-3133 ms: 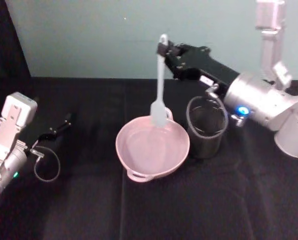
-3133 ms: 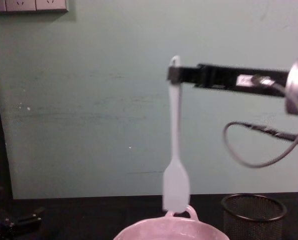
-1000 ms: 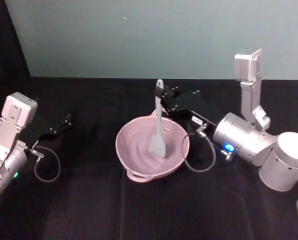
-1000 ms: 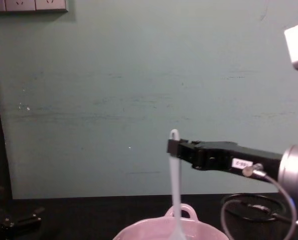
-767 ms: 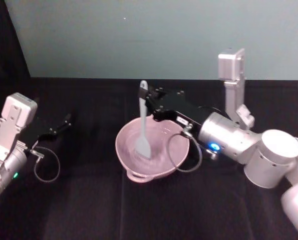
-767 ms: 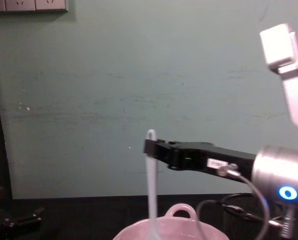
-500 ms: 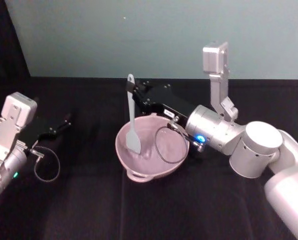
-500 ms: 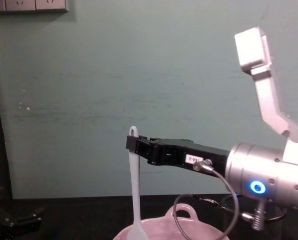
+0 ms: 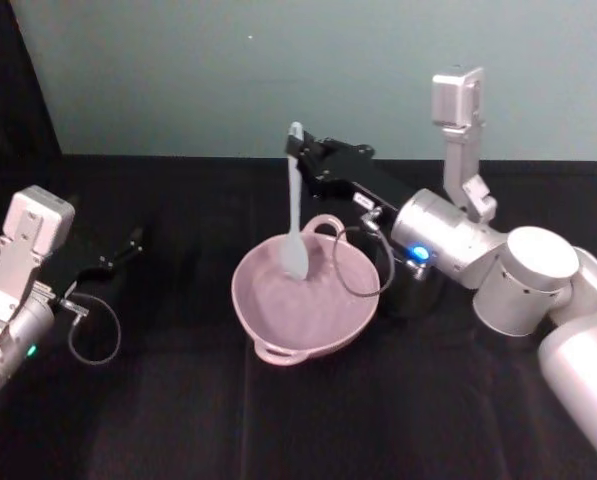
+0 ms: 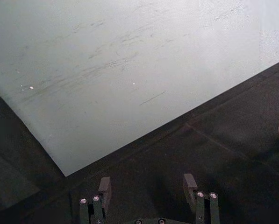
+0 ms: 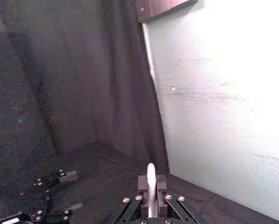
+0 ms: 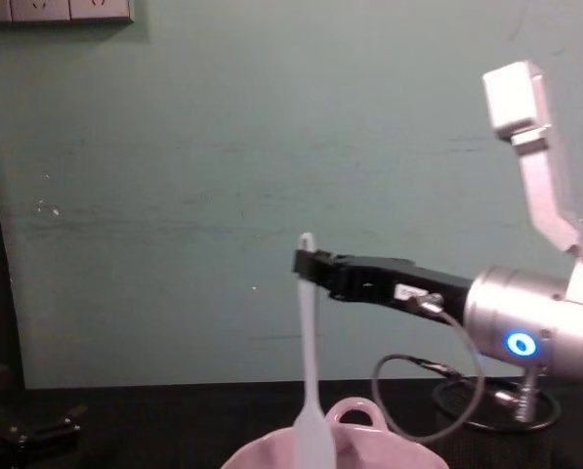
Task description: Use the one hand to pick up the spoon and stir the clear water in the bowl.
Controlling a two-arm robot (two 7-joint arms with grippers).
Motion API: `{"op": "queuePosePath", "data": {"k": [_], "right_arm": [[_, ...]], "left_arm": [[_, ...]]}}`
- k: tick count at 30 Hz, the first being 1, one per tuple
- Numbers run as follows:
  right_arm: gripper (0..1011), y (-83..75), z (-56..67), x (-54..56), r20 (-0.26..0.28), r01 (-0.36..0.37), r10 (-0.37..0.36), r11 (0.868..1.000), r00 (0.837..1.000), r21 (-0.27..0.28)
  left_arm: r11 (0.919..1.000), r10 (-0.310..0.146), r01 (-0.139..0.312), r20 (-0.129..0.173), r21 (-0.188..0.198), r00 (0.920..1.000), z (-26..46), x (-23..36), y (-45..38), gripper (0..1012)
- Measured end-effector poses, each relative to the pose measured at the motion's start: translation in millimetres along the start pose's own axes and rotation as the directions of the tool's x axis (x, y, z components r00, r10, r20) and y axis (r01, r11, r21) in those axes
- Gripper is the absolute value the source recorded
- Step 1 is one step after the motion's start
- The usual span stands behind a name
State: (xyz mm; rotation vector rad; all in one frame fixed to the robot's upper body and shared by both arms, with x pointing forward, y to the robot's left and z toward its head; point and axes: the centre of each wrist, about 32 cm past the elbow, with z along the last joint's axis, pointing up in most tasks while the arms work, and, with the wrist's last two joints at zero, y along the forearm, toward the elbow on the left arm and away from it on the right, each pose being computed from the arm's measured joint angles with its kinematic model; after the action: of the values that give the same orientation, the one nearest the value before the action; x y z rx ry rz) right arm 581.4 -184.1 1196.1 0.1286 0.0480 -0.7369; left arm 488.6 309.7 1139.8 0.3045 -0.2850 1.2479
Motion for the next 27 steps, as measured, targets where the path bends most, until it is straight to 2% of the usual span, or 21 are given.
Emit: {"op": "queuePosePath", "data": {"k": [7,13,16,22,25,27], "right_arm": [[111,-23.7,3.8,6.4,0.011,0.054,-0.054,0.999,0.999,0.005],[110,-38.4,4.1,2.3,0.013,0.066,-0.066,0.998,0.998,-0.012],[111,-44.1,4.1,-4.5,0.012,0.059,-0.059,0.998,0.998,-0.022],[111,-42.7,4.9,-19.5,0.011,0.017,-0.017,0.999,1.0,-0.028],[111,-35.5,3.6,-28.9,0.004,-0.025,0.025,0.999,1.0,-0.03],[111,-32.3,3.3,-31.2,0.002,-0.037,0.037,0.999,0.999,-0.029]], "left_arm": [[1.0,0.0,0.0,0.0,0.0,1.0,0.0,0.0,0.0,1011],[1.0,0.0,0.0,0.0,0.0,1.0,0.0,0.0,0.0,1011],[1.0,0.0,0.0,0.0,0.0,1.0,0.0,0.0,0.0,1011],[1.0,0.0,0.0,0.0,0.0,1.0,0.0,0.0,0.0,1011],[1.0,0.0,0.0,0.0,0.0,1.0,0.0,0.0,0.0,1011],[1.0,0.0,0.0,0.0,0.0,1.0,0.0,0.0,0.0,1011]]}}
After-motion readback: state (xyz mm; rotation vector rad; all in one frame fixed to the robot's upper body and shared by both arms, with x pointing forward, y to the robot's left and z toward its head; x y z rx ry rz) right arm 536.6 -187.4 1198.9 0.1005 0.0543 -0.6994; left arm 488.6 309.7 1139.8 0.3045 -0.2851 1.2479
